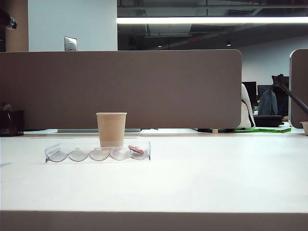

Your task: Pick up the chip with the greater value and put it into the paper cup.

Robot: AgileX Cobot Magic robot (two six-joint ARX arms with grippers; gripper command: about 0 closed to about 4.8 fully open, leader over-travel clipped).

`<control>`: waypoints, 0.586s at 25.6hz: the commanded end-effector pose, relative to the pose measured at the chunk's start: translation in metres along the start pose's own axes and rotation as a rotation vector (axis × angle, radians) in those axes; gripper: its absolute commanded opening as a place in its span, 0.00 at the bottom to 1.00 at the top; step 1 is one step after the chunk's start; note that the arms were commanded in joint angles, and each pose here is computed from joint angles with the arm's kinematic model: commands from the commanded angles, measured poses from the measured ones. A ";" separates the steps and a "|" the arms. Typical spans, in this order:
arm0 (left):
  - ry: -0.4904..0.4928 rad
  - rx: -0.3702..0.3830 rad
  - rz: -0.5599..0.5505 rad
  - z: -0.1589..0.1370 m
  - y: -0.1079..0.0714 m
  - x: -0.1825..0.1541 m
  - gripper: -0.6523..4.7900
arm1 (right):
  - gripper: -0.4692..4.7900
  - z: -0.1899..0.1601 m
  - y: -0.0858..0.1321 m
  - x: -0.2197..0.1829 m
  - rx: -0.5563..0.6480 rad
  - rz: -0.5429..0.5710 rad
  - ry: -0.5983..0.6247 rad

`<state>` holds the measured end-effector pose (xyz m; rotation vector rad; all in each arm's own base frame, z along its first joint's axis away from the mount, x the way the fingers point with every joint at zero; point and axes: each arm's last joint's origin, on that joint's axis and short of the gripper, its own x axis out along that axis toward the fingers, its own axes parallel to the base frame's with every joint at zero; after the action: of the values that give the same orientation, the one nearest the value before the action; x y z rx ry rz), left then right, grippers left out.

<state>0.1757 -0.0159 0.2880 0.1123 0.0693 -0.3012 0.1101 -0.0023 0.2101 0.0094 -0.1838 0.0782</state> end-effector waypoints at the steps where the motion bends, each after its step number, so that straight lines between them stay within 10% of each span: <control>1: -0.022 0.003 0.023 0.004 -0.001 -0.007 0.11 | 0.08 -0.006 0.000 -0.004 -0.007 -0.002 -0.016; 15: -0.055 0.008 0.057 0.000 -0.009 -0.039 0.11 | 0.08 -0.028 -0.002 -0.007 -0.005 -0.089 0.039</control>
<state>0.1383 -0.0129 0.2935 0.1164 0.0022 -0.2567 0.1082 -0.0047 0.1807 0.0128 -0.1332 -0.0078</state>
